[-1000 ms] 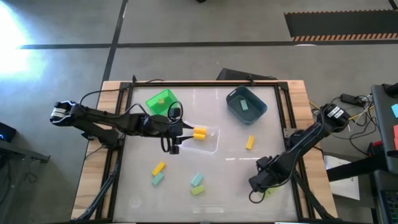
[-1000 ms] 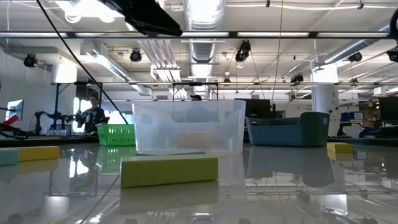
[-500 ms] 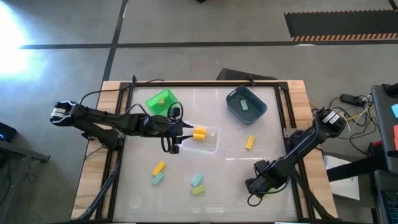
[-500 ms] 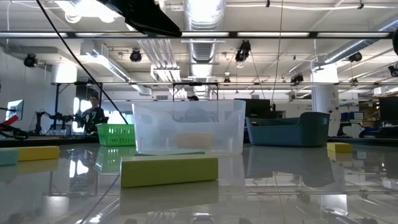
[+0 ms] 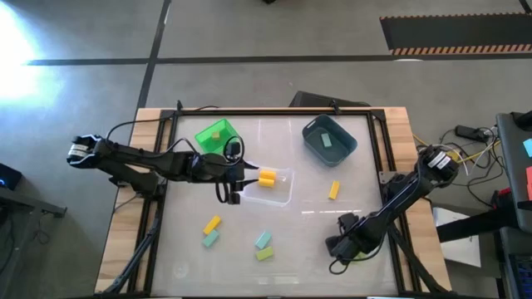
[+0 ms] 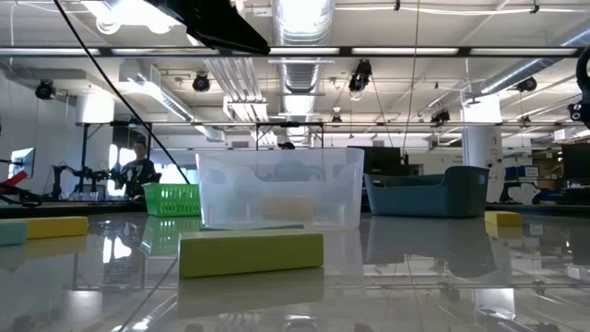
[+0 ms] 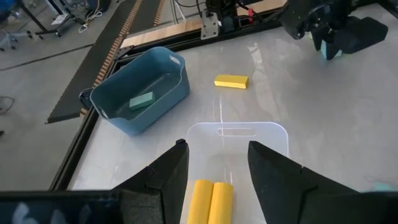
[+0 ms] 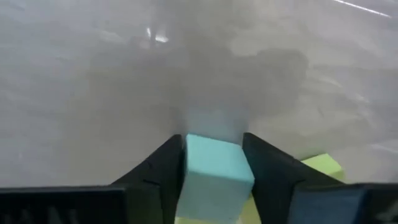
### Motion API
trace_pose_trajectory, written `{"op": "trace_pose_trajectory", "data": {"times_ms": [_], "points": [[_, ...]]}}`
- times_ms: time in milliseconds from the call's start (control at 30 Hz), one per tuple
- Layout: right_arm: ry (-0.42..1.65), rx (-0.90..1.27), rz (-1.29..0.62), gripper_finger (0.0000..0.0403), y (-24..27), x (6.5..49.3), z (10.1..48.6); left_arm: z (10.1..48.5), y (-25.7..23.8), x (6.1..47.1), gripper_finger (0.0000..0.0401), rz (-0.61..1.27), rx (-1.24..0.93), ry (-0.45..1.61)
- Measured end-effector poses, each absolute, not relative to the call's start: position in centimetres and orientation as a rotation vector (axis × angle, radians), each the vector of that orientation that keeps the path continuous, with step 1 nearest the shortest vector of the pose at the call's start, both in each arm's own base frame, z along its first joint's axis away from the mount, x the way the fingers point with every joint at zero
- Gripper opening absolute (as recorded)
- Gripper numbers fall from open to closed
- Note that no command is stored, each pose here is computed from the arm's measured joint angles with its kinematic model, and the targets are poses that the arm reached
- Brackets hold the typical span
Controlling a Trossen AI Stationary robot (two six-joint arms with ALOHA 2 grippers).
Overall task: Sort & place blocks by color
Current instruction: Put the blue block into the blue bin
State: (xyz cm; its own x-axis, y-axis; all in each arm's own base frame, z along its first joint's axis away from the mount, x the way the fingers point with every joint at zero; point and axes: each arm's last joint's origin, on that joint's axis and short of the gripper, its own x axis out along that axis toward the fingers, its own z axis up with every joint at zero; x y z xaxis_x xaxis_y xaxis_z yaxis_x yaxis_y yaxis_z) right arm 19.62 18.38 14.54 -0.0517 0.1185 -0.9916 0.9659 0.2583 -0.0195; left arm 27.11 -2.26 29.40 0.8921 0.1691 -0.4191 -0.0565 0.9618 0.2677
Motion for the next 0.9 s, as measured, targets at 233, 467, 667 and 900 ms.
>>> {"op": "trace_pose_trajectory", "data": {"times_ms": [233, 467, 667, 900], "points": [[1.35, 1.09, -0.967, 0.0125, 17.9, 20.0, 15.0, 29.5, -2.2, 27.1, 0.015, 0.132, 0.274, 0.449], [1.245, 1.005, -0.886, 0.0125, 15.6, 21.7, 17.4, 29.5, -2.2, 27.1, 0.015, 0.14, 0.276, 0.451], [1.253, 0.794, -0.84, 0.0125, 12.4, 23.9, 21.5, 29.5, -2.2, 27.1, 0.015, 0.14, 0.276, 0.453], [1.281, 0.535, -0.795, 0.0125, 6.4, 26.4, 26.6, 29.4, -2.2, 27.1, 0.015, 0.14, 0.277, 0.456]]}}
